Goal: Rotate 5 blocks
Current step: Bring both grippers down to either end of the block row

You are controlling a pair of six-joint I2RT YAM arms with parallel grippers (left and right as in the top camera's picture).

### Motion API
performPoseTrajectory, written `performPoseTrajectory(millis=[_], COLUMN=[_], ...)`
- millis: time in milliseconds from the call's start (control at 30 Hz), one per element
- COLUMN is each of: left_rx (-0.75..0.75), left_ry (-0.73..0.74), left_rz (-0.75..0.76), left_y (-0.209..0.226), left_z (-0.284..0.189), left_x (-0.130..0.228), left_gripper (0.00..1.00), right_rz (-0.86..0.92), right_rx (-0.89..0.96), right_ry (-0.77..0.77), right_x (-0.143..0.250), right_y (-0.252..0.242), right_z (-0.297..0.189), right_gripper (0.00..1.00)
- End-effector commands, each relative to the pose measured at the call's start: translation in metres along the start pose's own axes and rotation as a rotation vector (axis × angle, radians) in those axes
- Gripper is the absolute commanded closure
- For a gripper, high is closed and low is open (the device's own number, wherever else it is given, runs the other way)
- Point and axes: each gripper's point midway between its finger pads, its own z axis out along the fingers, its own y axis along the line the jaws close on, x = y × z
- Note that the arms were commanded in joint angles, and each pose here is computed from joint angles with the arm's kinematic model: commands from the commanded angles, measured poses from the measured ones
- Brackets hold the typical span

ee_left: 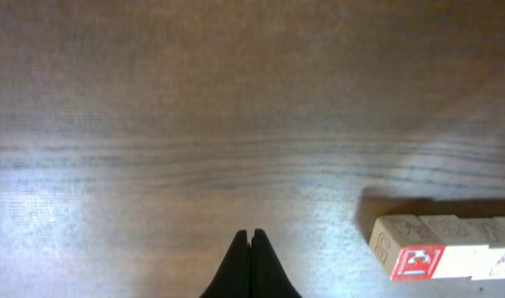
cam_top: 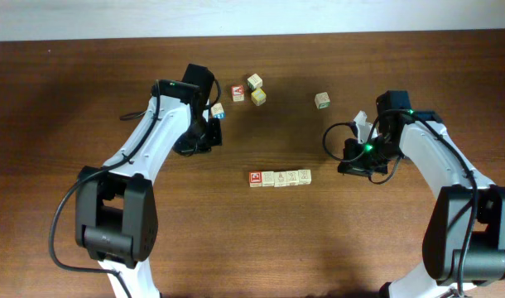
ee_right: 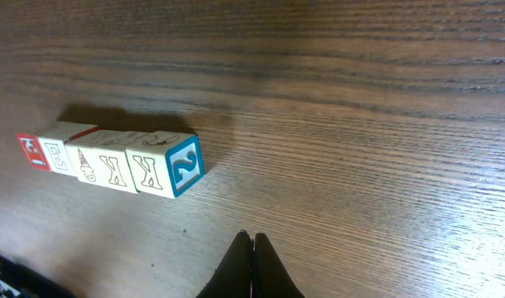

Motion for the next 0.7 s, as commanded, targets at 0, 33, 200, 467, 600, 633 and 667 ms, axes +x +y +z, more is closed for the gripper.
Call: performPoseTrajectory(millis=[0,33,200,467,600,633,667], left_rx=[0.046,0.059,0.218,0.350,0.340,0.337,0.331], left_ry=[-0.086,-0.101,-0.182,-0.090,-0.050,-0.040,-0.025], left_rz=[0.049,0.050,0.051,-0.176,-0.197,-0.189,-0.179], left_y=[-0.008,-0.009,-0.022,-0.030,-0.038,-0.041,-0.044], left_z=[-0.032,-0.037,-0.039,0.013,0.024,0.028,0.034], left_x=[-0.001,0.001,0.023,0.053,0.060,0.062,0.065], left_gripper=[1.00,1.00,1.00,1.00,1.00,1.00,1.00], right_rz=[-0.018,-0.018,-0.024,-0.045,-0.045,-0.039,-0.037], right_rx=[-0.017,-0.017,-0.023,-0.049,-0.053,-0.052,-0.052], right_ry=[0.003,0.002,-0.010,-0.023,-0.022,-0.028,-0.033], right_x=[0.001,0.000,-0.003,-0.006,-0.007,-0.008,-0.010], right_y=[0.003,0.003,0.005,0.013,0.022,0.024,0.026], right_z=[0.002,0.002,0.002,0.005,0.009,0.011,0.012], right_gripper=[0.96,0.96,0.96,0.96,0.96,0.96,0.96])
